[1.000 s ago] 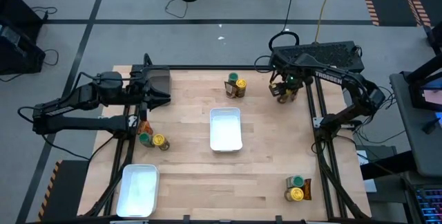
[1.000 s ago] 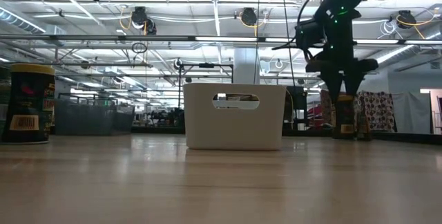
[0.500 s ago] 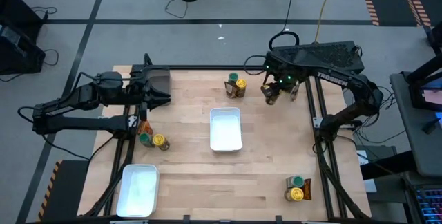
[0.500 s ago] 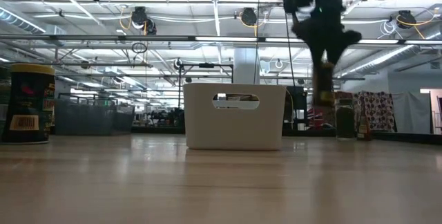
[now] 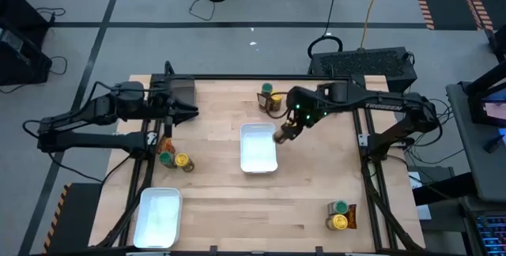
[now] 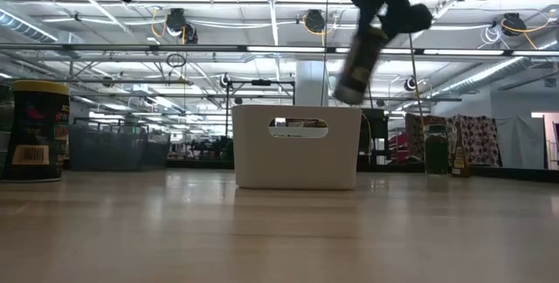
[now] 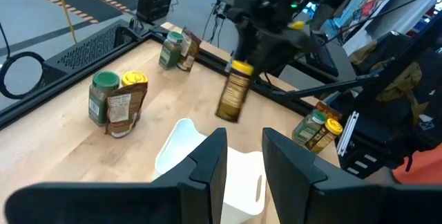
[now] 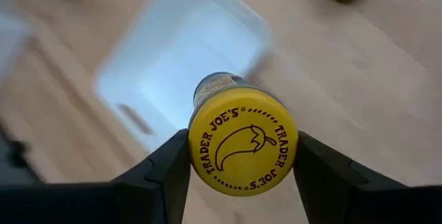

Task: Sort spices by type
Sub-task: Put the top right yellow spice bottle into the top white bin

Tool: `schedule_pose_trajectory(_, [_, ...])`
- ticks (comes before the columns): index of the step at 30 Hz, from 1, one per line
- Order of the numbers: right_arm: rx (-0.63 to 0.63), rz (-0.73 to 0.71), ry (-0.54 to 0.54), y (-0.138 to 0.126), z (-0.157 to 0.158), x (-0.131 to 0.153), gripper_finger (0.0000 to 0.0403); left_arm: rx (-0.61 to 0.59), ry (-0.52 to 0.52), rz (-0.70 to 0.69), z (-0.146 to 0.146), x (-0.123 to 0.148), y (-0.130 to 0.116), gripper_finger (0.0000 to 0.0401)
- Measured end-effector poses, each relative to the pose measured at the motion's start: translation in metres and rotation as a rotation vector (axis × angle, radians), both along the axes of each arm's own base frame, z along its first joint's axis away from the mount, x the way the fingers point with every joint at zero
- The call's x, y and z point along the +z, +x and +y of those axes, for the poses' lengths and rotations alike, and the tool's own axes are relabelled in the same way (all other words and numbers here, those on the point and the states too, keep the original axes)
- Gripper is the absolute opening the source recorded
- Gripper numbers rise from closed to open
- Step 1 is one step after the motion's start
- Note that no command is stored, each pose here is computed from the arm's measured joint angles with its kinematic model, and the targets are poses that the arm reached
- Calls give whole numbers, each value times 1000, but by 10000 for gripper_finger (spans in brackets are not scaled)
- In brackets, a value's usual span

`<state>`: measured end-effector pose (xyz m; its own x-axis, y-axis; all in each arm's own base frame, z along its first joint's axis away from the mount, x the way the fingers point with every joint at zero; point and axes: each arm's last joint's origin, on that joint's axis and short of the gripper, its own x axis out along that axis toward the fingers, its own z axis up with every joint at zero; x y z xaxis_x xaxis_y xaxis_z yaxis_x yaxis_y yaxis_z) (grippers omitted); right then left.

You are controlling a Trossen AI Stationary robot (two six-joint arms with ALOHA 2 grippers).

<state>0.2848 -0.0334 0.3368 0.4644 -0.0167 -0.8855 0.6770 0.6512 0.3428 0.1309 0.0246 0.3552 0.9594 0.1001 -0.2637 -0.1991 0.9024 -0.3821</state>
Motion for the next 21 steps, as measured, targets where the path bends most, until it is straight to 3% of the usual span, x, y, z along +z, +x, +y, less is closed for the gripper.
schedule_pose_trajectory(11, [74, -151, 51, 44, 23, -15, 193, -65, -24, 32, 0, -5, 11, 98])
schedule_pose_trajectory(16, [134, -103, 15, 68, 27, -14, 193, -75, -24, 25, -1, -3, 7, 98])
schedule_pose_trajectory(21, [211, 24, -107, 92, 23, -10, 193, -77, -28, 37, -2, -4, 1, 98])
